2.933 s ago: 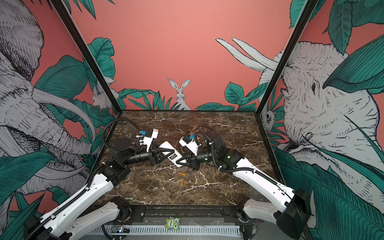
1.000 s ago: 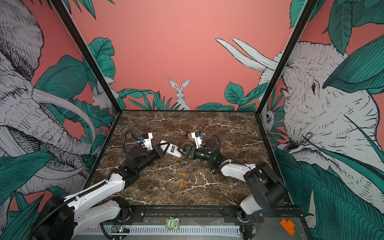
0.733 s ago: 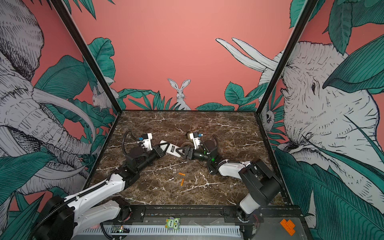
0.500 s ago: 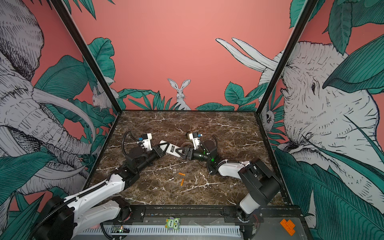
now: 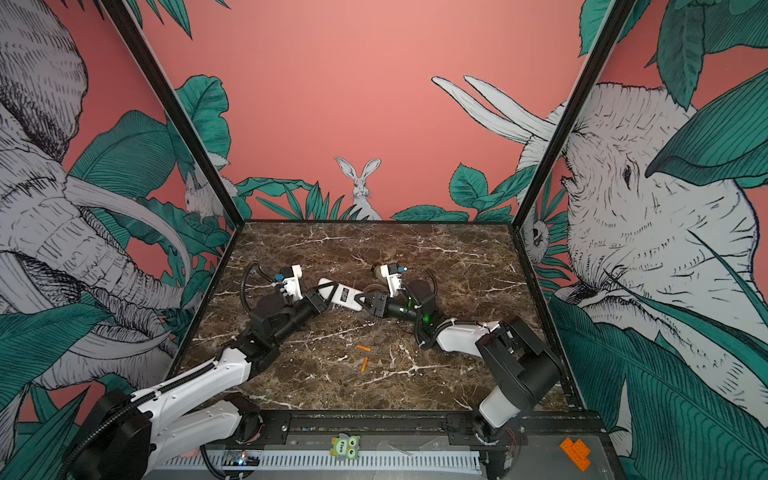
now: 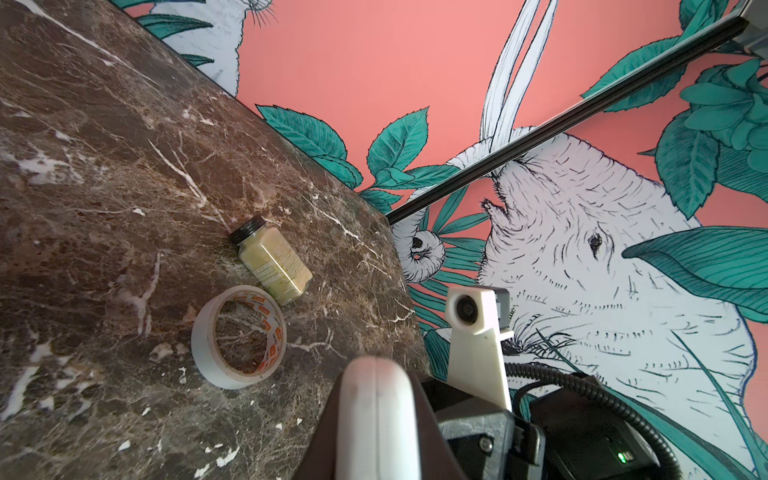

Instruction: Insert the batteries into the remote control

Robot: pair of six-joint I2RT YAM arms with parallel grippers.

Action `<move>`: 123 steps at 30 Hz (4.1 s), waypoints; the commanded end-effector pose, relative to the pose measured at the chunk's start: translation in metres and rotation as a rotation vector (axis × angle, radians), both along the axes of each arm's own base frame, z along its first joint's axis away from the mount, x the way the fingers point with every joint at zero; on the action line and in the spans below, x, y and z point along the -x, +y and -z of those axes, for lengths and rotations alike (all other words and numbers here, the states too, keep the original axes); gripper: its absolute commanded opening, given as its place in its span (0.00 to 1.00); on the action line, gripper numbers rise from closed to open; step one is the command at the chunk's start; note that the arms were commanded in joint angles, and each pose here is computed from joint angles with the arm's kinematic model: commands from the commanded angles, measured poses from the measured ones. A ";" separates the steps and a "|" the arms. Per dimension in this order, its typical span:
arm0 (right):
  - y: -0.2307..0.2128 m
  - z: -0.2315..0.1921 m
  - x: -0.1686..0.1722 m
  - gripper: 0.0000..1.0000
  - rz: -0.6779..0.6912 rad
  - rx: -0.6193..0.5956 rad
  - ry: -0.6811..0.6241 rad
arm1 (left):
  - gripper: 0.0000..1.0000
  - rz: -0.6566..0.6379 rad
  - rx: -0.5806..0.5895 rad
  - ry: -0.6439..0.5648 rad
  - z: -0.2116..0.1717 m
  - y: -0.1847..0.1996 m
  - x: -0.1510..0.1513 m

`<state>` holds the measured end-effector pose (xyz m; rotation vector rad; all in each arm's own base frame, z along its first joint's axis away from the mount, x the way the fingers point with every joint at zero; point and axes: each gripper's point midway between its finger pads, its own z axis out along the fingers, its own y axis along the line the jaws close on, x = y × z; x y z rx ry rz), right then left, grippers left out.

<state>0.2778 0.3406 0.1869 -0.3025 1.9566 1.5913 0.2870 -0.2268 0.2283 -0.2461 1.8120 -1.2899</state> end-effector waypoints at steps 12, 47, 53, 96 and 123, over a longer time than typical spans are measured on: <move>0.009 -0.030 0.012 0.19 -0.063 -0.049 -0.079 | 0.00 0.065 0.089 -0.064 -0.024 -0.012 0.004; 0.001 -0.050 0.022 0.00 -0.099 -0.043 -0.139 | 0.00 -0.004 0.022 -0.001 -0.001 0.000 0.002; -0.013 -0.059 0.031 0.00 -0.095 0.004 -0.184 | 0.00 -0.035 -0.028 0.013 0.008 0.008 0.002; -0.109 0.158 0.032 0.04 0.114 0.406 0.192 | 0.00 -0.074 -0.281 0.105 0.088 0.042 0.029; -0.157 0.109 0.029 0.74 0.213 0.672 0.013 | 0.00 -0.076 -0.348 0.200 0.126 0.053 0.042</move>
